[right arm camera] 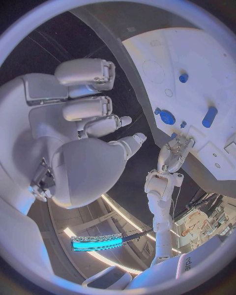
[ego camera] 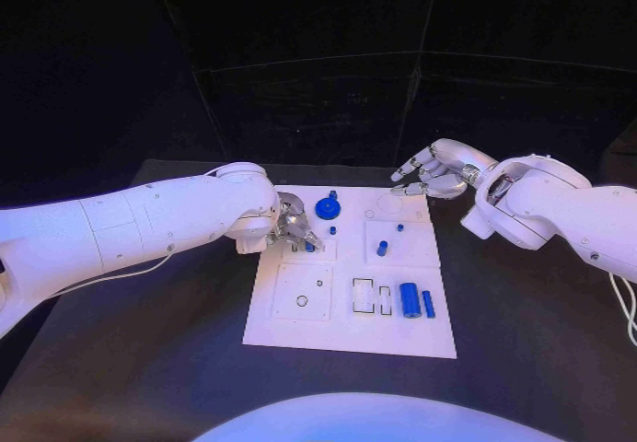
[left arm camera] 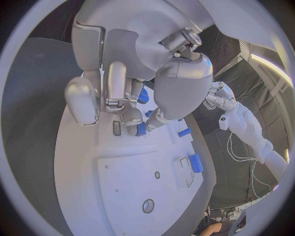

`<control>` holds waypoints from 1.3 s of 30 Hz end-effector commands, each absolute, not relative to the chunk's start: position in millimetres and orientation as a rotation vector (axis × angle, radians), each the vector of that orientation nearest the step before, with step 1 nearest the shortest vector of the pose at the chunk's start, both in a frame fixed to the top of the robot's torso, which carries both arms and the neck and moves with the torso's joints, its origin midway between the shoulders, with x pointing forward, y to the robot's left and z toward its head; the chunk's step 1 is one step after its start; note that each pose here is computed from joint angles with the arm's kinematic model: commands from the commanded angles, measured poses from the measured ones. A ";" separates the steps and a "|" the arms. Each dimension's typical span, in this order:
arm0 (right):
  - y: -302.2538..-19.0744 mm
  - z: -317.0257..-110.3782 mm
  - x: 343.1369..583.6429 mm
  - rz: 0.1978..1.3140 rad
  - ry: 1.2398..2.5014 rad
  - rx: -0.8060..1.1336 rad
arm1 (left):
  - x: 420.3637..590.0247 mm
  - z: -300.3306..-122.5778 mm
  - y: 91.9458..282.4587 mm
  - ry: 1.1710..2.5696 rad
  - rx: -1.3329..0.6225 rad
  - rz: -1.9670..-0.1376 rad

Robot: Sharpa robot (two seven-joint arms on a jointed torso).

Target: Assemble the parts on the task board

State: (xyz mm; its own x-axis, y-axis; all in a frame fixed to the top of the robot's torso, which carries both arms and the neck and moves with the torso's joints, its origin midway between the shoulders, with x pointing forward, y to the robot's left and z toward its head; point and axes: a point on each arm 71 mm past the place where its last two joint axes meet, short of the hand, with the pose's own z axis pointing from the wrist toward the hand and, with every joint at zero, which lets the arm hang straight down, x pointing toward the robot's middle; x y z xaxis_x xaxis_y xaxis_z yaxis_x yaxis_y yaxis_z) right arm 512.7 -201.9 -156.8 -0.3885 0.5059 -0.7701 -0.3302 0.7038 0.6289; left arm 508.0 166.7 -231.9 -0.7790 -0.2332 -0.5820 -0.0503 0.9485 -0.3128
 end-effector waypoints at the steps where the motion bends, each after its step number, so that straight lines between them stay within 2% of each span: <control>1: -200.8 -155.4 512.7 0.907 1.754 0.130 | 509.0 -231.3 167.0 2.441 -0.205 -0.365; 21: -201.3 -156.1 513.3 0.906 1.759 0.126 | 507.0 -226.8 170.8 2.419 -0.215 -0.391; 26: -201.9 -156.2 513.6 0.904 1.759 0.127 | 510.0 -212.6 173.9 2.397 -0.228 -0.416; 32: -203.2 -156.4 514.2 0.900 1.759 0.129 | 520.5 -181.6 183.0 2.358 -0.229 -0.452; 36: -204.1 -156.8 515.5 0.895 1.759 0.132 | 533.4 -161.4 191.2 2.326 -0.234 -0.451; 39: -204.0 -157.0 516.2 0.894 1.759 0.133 | 543.5 -154.8 195.3 2.325 -0.239 -0.433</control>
State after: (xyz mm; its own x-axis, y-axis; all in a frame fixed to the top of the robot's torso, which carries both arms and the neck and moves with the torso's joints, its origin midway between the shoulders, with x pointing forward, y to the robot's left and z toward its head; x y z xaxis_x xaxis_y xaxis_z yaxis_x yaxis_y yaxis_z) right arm 516.1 -205.4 -158.4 -0.3871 0.5025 -0.7730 -0.3222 0.7118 0.6241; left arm 544.1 197.6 -153.7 -0.6732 -0.3294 -0.6620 -0.0743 0.9209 -0.3826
